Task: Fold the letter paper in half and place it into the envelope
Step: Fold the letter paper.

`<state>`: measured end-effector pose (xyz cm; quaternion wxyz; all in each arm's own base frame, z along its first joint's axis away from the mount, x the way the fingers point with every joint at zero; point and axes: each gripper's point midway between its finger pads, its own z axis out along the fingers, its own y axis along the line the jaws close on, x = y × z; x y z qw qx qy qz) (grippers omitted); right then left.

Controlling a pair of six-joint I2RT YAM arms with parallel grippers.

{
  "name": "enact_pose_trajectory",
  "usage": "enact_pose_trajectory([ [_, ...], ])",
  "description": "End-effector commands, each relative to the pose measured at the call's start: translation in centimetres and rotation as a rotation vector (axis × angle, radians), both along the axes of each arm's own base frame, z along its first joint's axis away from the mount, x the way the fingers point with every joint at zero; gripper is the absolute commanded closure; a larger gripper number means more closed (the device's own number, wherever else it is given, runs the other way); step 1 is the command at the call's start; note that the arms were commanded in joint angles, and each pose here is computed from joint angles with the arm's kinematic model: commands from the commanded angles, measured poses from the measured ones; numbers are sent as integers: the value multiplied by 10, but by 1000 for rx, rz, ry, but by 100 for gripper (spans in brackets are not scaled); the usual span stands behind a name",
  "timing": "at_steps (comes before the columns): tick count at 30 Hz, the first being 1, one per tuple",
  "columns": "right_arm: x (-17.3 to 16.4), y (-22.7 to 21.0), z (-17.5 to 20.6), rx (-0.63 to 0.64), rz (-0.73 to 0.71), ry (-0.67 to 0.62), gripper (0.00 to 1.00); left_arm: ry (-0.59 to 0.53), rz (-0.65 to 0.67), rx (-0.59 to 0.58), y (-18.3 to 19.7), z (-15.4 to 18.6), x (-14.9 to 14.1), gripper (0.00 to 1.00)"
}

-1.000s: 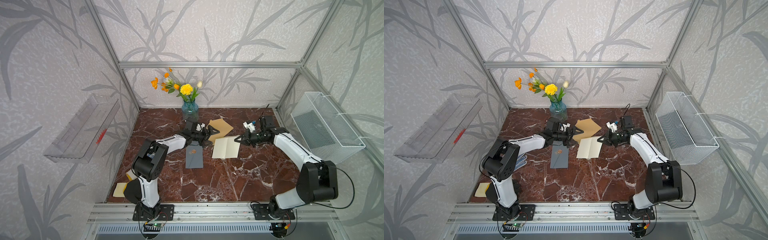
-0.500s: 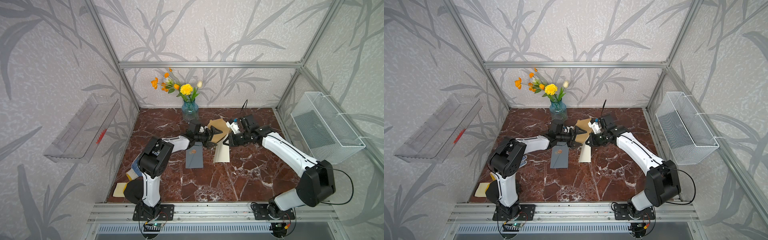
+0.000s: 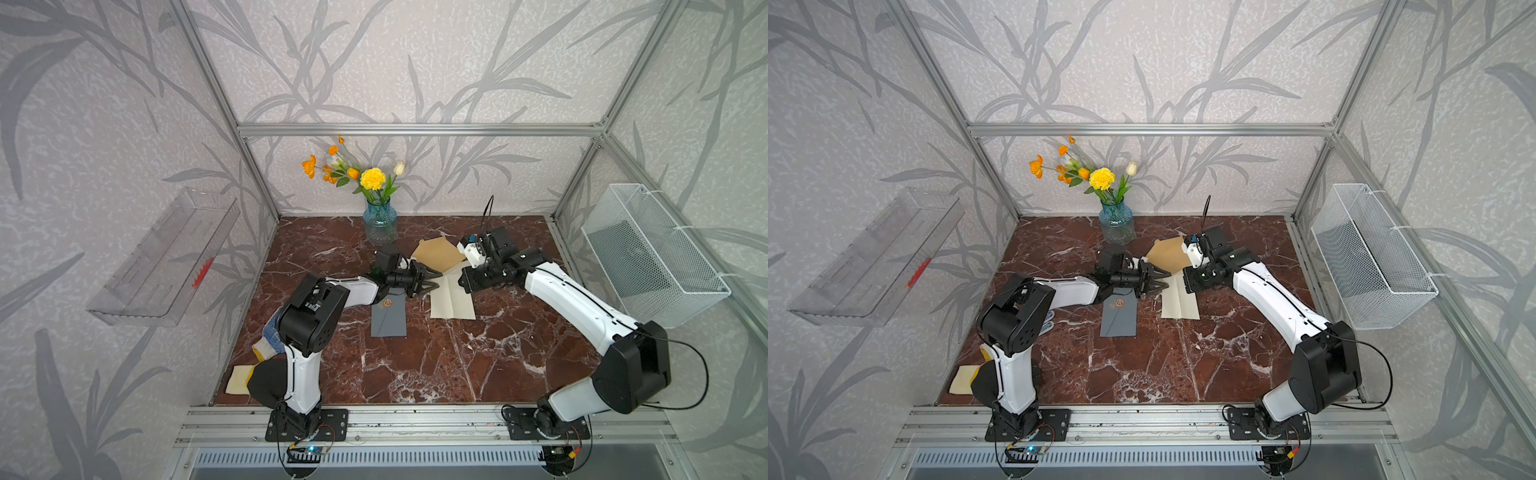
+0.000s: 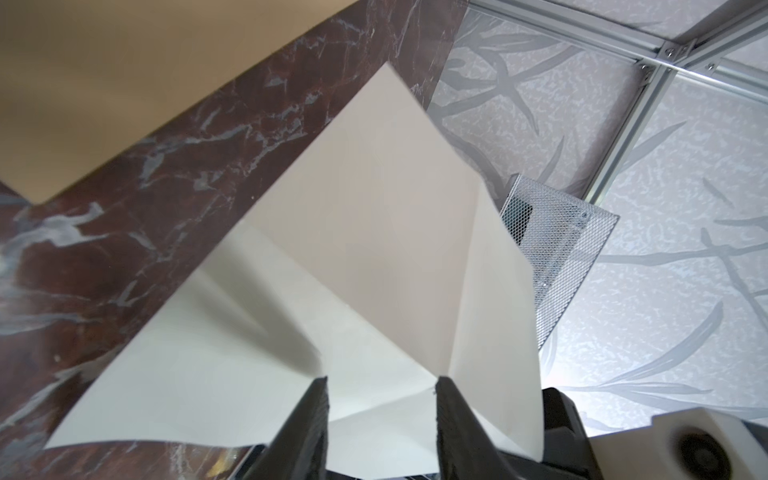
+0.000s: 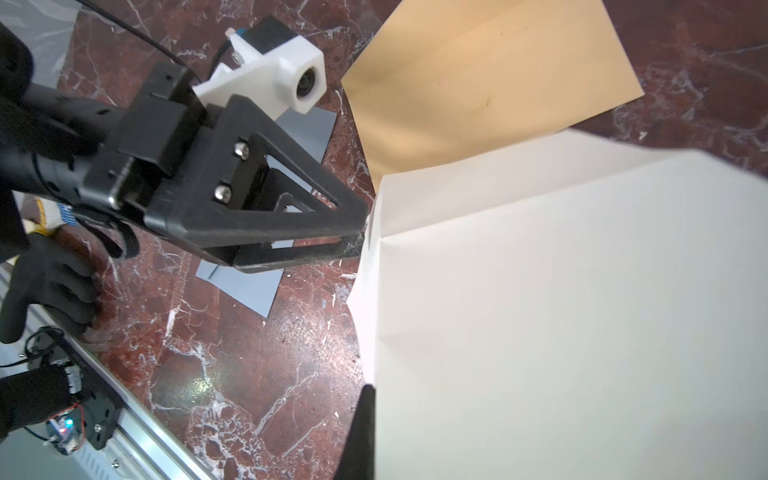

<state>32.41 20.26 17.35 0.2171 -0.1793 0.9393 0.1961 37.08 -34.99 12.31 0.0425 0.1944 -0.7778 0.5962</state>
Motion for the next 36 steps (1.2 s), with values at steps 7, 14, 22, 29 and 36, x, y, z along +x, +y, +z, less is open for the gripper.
enact_pose_trajectory([
  [7, -11, 8, 13, -52, 116, -106, 100, 0, -31, -55, -9, 6, 1, 51],
  [14, -9, 12, 27, -186, 198, -247, 100, 20, -74, -74, -12, 13, -4, 52],
  [22, -13, 19, 39, -273, 268, -351, 100, 17, -66, -109, -13, 24, -3, 57],
  [29, -13, 16, 50, -295, 274, -421, 99, 12, -80, -138, -15, 32, -2, 78],
  [36, -15, 16, 56, -303, 291, -436, 97, 12, -86, -158, -16, 35, -3, 98],
])
